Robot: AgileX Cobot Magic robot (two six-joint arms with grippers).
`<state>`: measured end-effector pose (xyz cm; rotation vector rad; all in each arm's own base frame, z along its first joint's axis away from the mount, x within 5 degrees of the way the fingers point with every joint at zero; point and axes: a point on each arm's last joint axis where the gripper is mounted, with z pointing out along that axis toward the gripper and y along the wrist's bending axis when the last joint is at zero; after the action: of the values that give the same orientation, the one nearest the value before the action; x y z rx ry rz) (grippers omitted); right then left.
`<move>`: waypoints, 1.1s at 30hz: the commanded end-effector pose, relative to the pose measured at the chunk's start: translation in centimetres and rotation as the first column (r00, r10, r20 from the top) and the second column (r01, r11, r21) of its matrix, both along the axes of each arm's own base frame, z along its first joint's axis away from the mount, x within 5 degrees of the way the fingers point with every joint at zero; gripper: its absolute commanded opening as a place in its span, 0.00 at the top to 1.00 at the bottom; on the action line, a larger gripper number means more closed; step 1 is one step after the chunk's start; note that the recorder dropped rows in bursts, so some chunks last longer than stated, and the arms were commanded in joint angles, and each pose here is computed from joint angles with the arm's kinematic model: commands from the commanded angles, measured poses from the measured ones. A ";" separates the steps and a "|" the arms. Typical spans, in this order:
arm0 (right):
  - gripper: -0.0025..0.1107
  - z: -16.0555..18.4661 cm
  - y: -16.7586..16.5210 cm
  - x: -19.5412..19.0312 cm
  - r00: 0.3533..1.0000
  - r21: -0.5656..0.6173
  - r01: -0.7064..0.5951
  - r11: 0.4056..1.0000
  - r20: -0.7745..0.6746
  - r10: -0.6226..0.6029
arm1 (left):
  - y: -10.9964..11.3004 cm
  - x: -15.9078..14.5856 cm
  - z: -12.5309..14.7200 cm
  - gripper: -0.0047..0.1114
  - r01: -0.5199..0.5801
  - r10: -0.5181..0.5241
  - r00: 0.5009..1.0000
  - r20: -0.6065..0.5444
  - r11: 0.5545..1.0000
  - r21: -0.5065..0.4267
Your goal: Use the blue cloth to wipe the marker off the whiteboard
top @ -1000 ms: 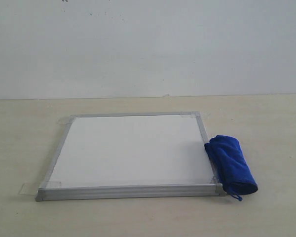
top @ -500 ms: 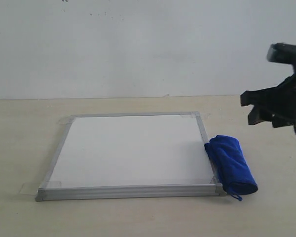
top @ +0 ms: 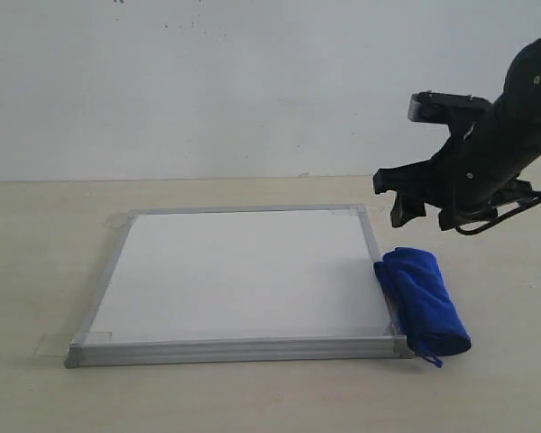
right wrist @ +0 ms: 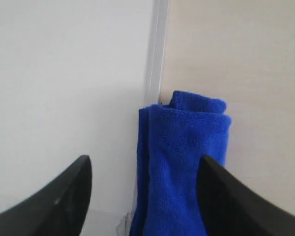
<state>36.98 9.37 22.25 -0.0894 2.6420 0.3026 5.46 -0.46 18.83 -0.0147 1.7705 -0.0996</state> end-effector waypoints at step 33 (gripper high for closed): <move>0.98 -7.9 0.3 6.1 0.983 -0.138 0.085 0.987 -0.152 -0.106 | 0.0 0.0 -0.1 0.93 -0.001 0.001 1.000 0.003 1.000 0.005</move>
<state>42.89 9.55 15.31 0.0180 2.8004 0.1100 5.46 -0.46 18.83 -0.0147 1.7705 -0.0996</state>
